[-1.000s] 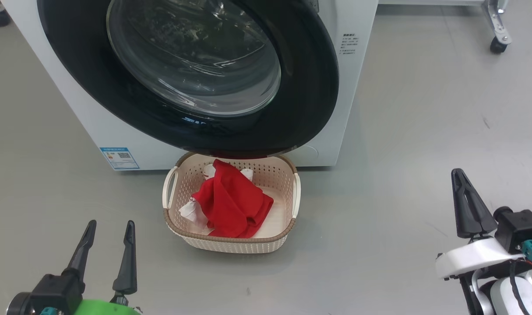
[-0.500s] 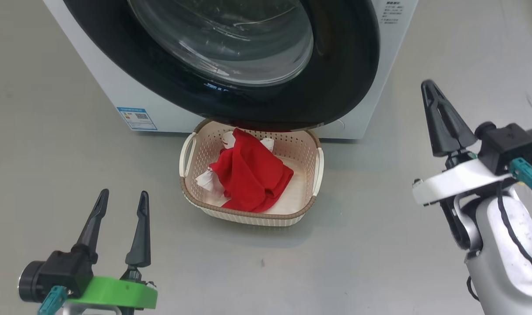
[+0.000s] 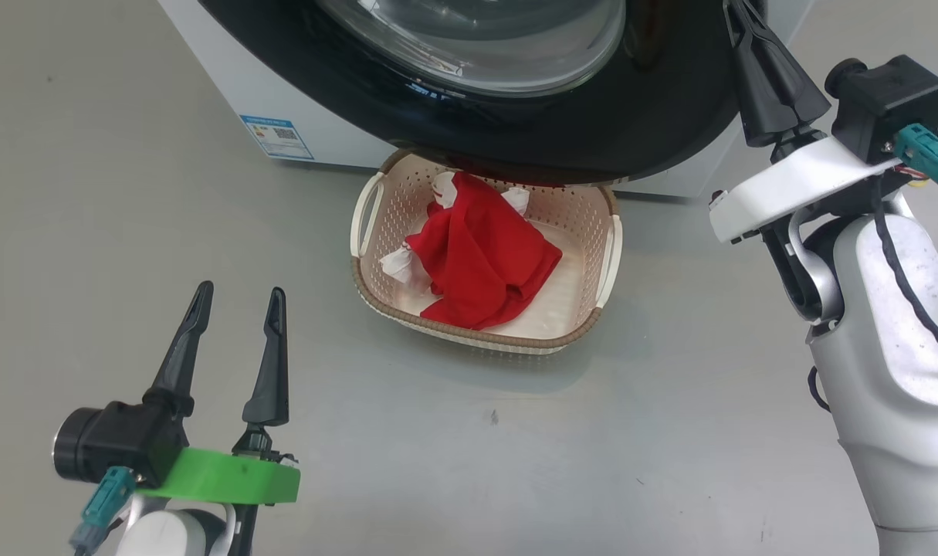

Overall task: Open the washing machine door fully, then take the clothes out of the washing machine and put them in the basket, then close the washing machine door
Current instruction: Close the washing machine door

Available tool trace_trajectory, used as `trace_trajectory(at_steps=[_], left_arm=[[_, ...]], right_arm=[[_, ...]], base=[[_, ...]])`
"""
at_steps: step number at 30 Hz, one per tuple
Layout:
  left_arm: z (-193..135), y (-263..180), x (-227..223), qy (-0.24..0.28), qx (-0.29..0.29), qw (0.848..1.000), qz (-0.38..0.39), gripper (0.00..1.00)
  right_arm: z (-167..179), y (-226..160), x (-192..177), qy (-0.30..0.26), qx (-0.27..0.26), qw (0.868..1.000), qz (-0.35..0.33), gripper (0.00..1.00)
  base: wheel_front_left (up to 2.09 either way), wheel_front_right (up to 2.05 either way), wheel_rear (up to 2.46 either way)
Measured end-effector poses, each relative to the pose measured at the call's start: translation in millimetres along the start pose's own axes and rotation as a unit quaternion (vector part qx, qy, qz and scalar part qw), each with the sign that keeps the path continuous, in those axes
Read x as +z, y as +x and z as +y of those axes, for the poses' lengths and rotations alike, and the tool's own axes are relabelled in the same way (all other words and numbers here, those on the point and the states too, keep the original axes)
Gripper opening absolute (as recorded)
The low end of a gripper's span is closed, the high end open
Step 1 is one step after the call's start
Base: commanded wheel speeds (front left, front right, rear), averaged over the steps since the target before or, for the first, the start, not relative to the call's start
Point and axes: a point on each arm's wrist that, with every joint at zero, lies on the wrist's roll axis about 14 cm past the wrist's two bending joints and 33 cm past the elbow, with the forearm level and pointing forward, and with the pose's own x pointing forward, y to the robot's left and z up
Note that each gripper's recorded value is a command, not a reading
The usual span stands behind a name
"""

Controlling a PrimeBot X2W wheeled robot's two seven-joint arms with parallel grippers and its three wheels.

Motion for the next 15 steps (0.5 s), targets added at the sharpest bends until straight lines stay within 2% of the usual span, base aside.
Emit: trace_trajectory(at_steps=[6,15], left_arm=[[4.5,8.6,-2.7,0.004,0.007,1.0,0.0,1.0],[7.2,16.7,-12.4,0.011,0.011,1.0,0.009,1.0]], right_arm=[[3.1,18.3,-25.7,0.012,0.013,0.999,0.032,0.0],[1.9,39.1,-43.8,0.022,0.024,0.998,0.047,0.0]], base=[[0.0,0.0,0.0],[0.0,0.0,0.0]])
